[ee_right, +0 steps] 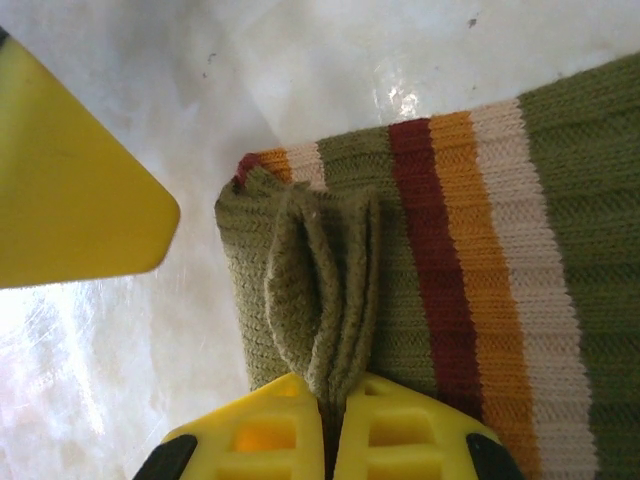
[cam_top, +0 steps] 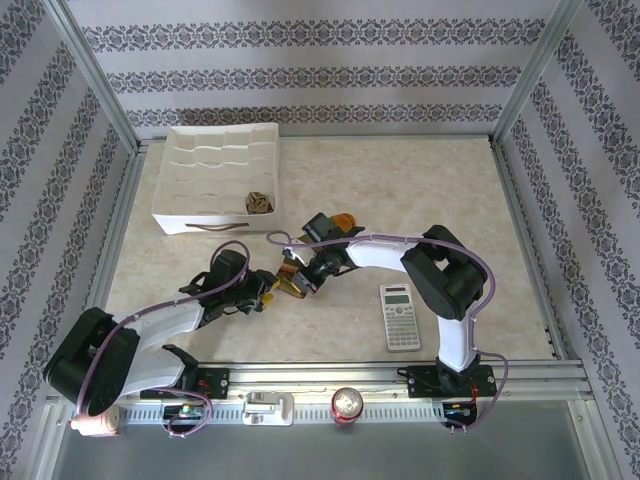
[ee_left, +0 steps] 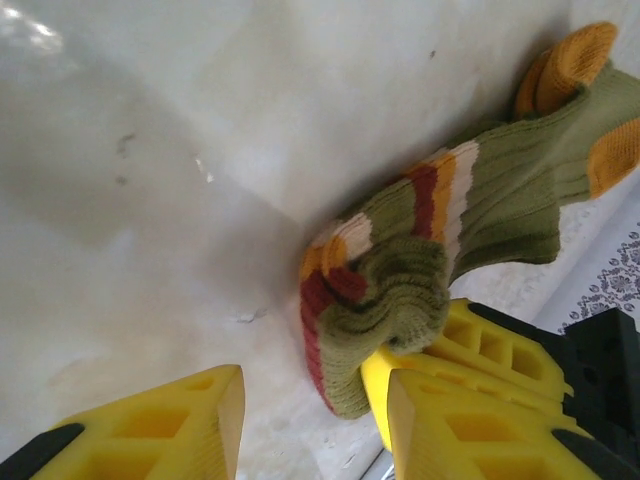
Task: Roll the socks
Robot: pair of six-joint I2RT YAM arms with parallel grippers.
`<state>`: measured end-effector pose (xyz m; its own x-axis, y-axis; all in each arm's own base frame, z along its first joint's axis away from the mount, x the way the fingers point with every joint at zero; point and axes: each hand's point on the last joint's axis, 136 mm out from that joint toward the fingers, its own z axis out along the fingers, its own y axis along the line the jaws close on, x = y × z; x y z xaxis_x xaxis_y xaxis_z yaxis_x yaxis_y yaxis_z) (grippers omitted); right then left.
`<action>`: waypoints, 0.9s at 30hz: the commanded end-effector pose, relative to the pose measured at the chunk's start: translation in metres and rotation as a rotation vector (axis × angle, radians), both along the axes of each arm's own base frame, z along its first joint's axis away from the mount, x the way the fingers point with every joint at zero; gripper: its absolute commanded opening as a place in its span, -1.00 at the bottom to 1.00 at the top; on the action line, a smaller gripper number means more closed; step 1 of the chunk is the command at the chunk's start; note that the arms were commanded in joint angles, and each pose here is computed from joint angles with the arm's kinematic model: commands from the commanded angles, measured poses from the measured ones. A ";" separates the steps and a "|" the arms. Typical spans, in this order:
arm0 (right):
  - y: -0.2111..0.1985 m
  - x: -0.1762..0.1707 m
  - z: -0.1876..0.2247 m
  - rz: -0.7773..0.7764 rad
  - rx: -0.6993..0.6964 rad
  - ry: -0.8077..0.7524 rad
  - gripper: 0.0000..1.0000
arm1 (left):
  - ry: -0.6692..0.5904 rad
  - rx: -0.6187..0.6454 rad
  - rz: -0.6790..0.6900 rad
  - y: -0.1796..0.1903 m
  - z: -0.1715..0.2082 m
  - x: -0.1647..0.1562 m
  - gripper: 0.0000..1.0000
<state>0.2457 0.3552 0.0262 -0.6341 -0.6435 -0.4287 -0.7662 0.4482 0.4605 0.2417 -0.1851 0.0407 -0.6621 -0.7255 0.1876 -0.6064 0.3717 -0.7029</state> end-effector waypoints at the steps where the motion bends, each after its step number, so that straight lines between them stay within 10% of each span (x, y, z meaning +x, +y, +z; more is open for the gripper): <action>1: -0.007 -0.005 -0.012 -0.017 -0.044 0.073 -1.00 | -0.136 -0.036 -0.024 -0.014 0.025 0.028 -0.17; 27: -0.013 0.000 -0.023 -0.067 -0.047 0.164 -1.00 | 0.196 0.269 -0.094 0.012 -0.033 0.003 -0.20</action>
<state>0.2488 0.3546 0.0243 -0.7055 -0.6062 -0.3671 -0.6892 0.4664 0.5544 0.2624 -0.1896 0.0240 -0.7016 -0.6995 0.1360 -0.6354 0.5278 -0.5636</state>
